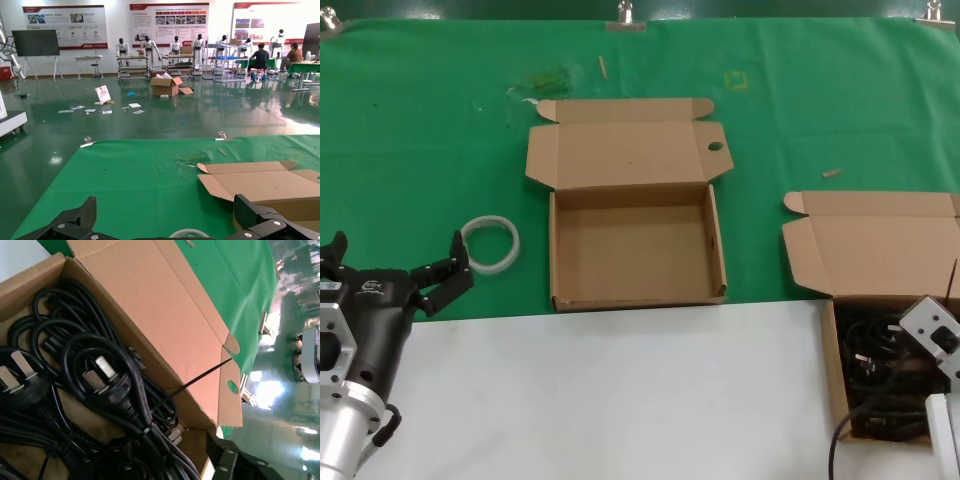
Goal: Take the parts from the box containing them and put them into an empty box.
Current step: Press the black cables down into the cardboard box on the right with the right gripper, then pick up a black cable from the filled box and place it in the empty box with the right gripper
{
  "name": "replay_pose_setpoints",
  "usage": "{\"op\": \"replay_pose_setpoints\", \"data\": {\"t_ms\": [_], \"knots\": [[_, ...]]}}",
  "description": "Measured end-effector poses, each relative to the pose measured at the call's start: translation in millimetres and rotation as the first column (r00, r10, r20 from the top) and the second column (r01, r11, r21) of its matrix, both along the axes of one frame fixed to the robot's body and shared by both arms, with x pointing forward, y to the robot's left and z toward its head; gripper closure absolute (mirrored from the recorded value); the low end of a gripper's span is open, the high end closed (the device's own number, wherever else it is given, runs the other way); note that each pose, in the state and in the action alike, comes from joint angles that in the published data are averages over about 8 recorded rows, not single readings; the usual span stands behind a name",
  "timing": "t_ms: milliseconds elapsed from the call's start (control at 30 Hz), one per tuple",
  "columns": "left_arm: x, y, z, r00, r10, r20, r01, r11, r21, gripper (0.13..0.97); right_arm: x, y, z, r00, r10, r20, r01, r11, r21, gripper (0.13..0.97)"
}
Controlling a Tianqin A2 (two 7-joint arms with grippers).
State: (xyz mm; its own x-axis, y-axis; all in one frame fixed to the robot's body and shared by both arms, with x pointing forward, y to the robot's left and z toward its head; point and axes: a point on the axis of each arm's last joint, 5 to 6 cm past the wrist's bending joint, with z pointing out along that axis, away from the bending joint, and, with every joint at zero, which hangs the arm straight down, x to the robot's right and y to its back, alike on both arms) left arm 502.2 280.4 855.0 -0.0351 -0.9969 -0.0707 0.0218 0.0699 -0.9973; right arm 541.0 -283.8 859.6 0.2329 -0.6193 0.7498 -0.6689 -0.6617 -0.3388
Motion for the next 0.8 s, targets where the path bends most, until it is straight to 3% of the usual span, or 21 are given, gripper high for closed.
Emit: {"op": "replay_pose_setpoints", "data": {"t_ms": [233, 333, 600, 800], "knots": [[0.0, 0.0, 0.0, 1.0000, 0.000, 0.000, 0.000, 1.000, 0.000, 0.132, -1.4, -2.9, -1.7, 1.000, -0.012, -0.002, 0.012, 1.000, 0.006, 0.671], [0.0, 0.0, 0.0, 1.0000, 0.000, 0.000, 0.000, 1.000, 0.000, 0.132, -1.6, -3.7, -1.9, 1.000, -0.017, -0.001, 0.017, 1.000, 0.009, 0.671], [0.0, 0.0, 0.0, 1.0000, 0.000, 0.000, 0.000, 1.000, -0.001, 0.132, -1.0, -6.8, 0.0, 1.000, -0.025, 0.004, 0.025, 1.000, 0.009, 0.829], [0.0, 0.0, 0.0, 1.0000, 0.000, 0.000, 0.000, 1.000, 0.000, 0.132, 0.3, -5.3, 6.1, 1.000, -0.020, 0.018, 0.020, 1.000, 0.005, 0.866]]}}
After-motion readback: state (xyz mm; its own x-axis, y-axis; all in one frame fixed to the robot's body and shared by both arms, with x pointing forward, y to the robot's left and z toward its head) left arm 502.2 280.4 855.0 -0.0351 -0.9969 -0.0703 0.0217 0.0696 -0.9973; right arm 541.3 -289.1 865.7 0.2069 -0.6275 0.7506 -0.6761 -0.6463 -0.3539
